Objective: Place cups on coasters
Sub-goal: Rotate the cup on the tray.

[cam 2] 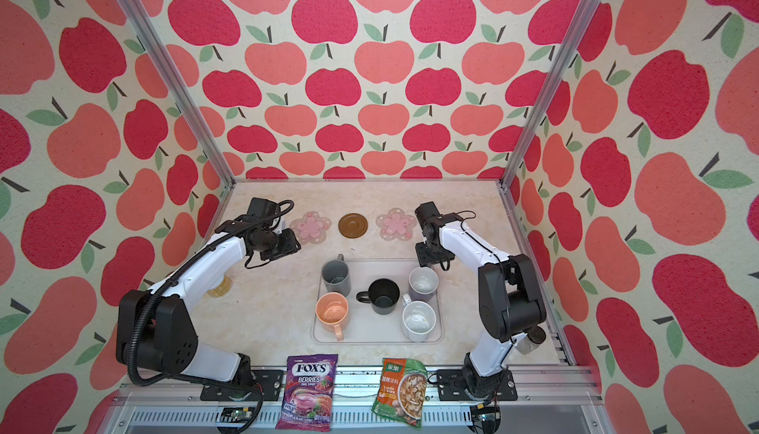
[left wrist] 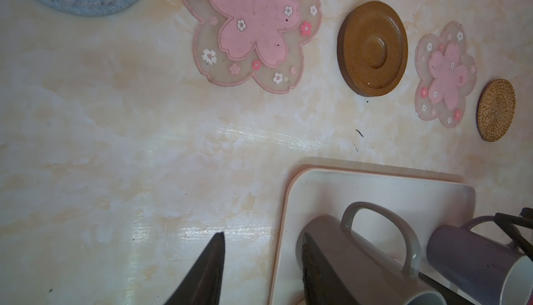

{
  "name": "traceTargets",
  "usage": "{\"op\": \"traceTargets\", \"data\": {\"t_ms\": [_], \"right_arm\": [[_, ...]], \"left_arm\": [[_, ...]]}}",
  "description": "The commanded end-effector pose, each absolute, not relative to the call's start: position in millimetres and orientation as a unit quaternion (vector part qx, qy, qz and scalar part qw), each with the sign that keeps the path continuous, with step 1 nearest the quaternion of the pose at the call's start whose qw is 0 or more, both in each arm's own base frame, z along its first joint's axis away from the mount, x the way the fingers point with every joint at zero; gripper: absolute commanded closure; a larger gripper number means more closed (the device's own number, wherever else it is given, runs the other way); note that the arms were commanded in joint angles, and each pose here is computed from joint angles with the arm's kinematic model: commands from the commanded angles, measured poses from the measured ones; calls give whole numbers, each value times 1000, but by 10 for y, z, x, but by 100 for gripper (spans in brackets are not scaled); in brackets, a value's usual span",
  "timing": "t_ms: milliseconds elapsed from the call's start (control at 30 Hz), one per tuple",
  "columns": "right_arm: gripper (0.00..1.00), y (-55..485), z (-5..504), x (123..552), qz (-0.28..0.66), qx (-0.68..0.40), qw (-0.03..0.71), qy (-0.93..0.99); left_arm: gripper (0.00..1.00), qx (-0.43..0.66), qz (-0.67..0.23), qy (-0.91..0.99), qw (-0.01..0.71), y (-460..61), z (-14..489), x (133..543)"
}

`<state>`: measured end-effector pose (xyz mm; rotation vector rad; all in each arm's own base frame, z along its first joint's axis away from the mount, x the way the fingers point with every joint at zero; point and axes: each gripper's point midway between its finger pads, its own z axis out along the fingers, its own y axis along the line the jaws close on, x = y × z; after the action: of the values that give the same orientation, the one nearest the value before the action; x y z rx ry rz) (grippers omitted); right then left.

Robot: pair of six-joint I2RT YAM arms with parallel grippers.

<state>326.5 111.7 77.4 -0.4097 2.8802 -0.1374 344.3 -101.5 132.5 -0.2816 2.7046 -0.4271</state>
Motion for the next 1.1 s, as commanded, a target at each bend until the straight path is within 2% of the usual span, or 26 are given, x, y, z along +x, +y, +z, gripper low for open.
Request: {"op": "traceTargets", "data": {"t_ms": [0,433,1067], "right_arm": [[38,963,780,3102,-53,-106,95,988],[37,749,680,2734,-51,-47,63,996],[36,764,511,2274,-15,-7,35,999]], "left_arm": [[54,-100,-138,967,189,-1009,1361,3459],[54,-67,-130,973,181,-1175,1364,3493],[54,-46,-116,977,175,-1247,1367,3517]]}}
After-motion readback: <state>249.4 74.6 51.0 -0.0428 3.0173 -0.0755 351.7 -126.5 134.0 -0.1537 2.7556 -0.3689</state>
